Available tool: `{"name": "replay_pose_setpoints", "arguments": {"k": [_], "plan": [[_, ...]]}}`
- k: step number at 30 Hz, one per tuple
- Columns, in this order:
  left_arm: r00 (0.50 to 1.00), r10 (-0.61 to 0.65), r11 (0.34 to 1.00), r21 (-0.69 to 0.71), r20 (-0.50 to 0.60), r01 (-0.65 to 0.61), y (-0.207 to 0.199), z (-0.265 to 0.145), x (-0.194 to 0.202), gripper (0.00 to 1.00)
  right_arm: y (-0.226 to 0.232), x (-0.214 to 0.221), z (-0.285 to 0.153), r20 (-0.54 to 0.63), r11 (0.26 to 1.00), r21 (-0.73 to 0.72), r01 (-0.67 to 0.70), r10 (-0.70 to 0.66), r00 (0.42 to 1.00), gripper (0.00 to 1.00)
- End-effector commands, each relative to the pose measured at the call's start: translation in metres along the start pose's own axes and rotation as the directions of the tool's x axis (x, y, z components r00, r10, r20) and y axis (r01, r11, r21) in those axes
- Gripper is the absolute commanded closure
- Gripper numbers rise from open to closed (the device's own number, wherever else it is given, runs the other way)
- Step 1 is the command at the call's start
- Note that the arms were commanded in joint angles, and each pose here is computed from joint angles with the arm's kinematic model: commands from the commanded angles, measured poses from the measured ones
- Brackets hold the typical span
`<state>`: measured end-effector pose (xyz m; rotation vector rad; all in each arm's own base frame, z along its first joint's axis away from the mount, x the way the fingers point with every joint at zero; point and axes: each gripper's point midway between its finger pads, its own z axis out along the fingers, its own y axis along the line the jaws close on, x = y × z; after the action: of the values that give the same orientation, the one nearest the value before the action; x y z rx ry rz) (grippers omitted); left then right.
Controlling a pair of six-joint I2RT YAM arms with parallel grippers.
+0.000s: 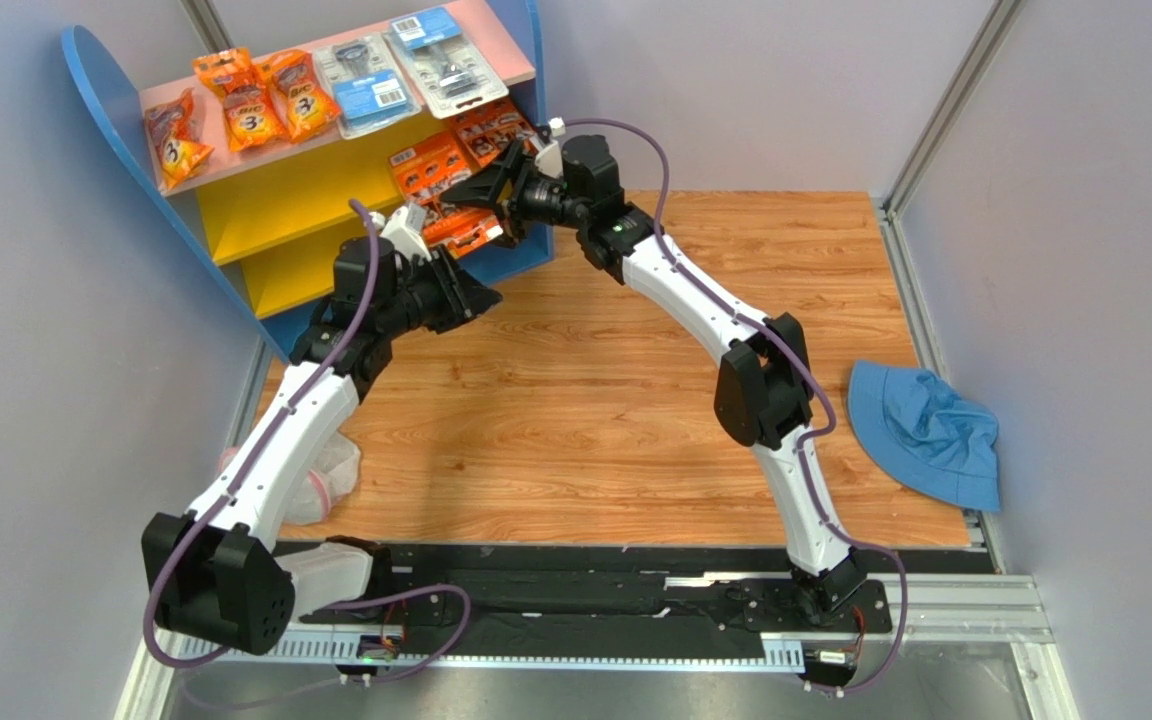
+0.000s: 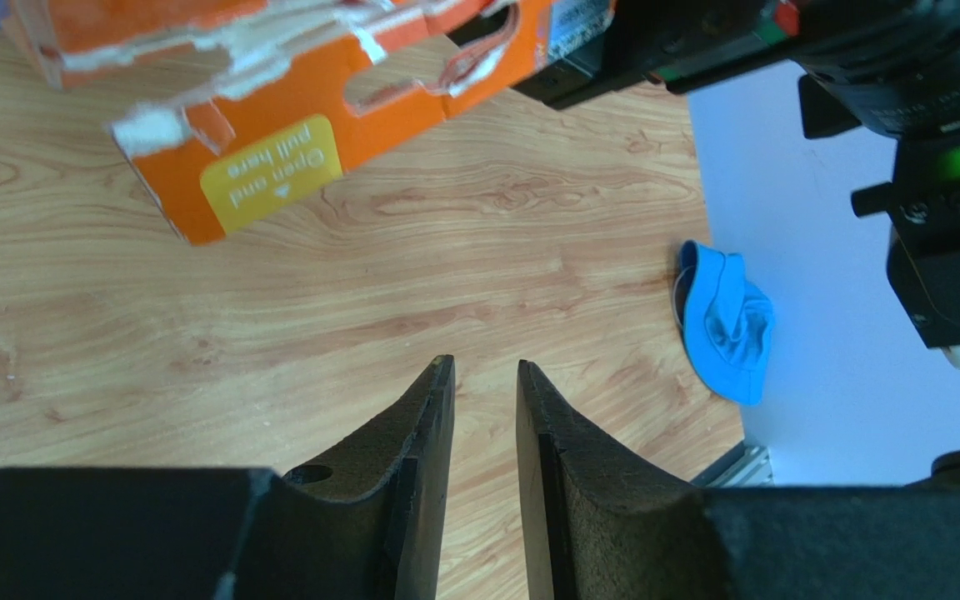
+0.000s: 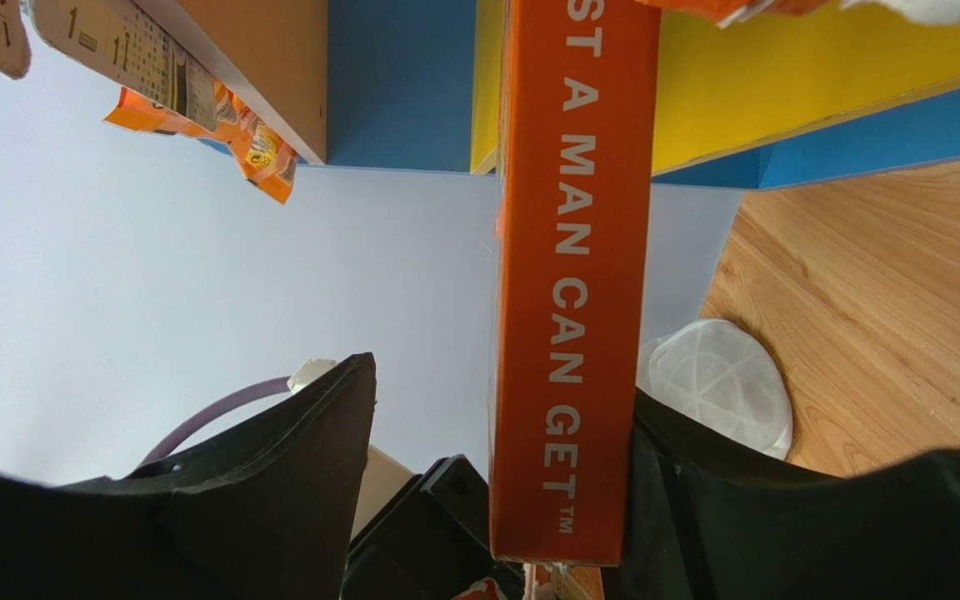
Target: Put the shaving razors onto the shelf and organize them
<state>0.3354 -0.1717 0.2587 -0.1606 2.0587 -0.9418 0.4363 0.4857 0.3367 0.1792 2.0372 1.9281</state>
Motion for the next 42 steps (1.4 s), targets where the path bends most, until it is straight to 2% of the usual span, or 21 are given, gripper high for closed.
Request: {"name": "replay_pose_setpoints", "arguments": {"k": [1,13,29,42], "plan": [[0.996,0.044,0.998,0.043,0.078,-0.048,-0.016,0.003,-0.031,1.0,0.036,0.001,-0.008,-0.007,0.995,-0.073,0.068,-0.069,0.998,0.37],[0.977,0.067,0.998,-0.016,0.201,-0.065,-0.008,0.017,-0.087,1.0,0.031,-0.001,-0.01,-0.028,0.995,-0.072,0.065,-0.067,0.997,0.36],[0.97,0.059,0.996,-0.086,0.235,-0.039,0.018,0.032,-0.118,1.0,0.02,-0.003,-0.023,-0.038,0.998,-0.033,0.058,-0.059,0.998,0.35],[0.964,0.09,0.991,-0.119,0.249,-0.062,0.028,0.041,-0.154,1.0,0.025,-0.004,-0.038,-0.025,0.994,-0.037,0.103,-0.104,0.994,0.34]]}}
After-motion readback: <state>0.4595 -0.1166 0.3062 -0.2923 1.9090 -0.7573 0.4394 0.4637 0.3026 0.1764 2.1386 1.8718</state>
